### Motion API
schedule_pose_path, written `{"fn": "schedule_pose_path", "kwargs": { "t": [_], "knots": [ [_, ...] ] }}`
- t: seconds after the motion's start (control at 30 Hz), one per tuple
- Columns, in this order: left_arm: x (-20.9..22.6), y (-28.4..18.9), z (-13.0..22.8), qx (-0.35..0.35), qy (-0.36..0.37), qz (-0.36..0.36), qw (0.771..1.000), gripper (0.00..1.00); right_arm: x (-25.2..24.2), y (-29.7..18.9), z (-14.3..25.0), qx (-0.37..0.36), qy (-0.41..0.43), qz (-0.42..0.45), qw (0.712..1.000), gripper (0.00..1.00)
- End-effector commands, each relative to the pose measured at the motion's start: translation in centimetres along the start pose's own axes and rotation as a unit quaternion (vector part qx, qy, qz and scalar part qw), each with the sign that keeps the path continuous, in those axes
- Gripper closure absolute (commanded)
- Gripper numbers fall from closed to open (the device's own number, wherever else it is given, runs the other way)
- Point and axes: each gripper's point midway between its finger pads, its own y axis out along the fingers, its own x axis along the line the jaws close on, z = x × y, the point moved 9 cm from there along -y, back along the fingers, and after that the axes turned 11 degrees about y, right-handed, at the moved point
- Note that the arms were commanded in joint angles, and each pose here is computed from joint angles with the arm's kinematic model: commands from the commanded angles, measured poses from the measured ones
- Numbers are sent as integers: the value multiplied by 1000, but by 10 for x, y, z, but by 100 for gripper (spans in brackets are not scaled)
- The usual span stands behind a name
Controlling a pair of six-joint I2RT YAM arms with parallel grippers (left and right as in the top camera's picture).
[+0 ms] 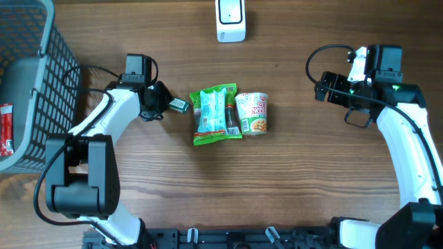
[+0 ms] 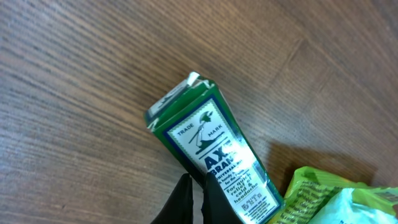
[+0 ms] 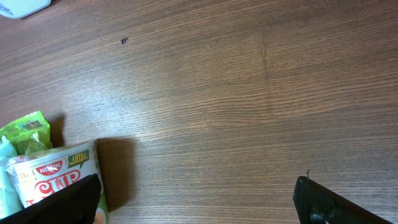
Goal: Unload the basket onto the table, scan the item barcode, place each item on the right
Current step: 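Adjust and set down the AXE box left of the bag, open gripper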
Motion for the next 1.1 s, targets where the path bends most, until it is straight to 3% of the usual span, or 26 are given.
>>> {"fn": "schedule_pose_path", "kwargs": {
  "t": [0.0, 0.6, 0.8, 0.97, 1.07],
  "knots": [
    [0, -1, 1, -3, -5, 7, 1000, 96, 0, -2, -3, -7, -9, 5, 1000, 0],
    [25, 11, 22, 24, -11, -79, 997, 96, 0, -2, -3, -7, -9, 5, 1000, 0],
    [25, 7, 23, 27, -11, -76, 997, 96, 0, -2, -3, -7, -9, 5, 1000, 0],
    [10, -29, 15, -13, 0, -30, 999, 96, 0, -2, -3, -7, -9, 5, 1000, 0],
    [-15, -99, -8, -103, 41, 18, 994, 95, 0, -2, -3, -7, -9, 5, 1000, 0]
  ]
}}
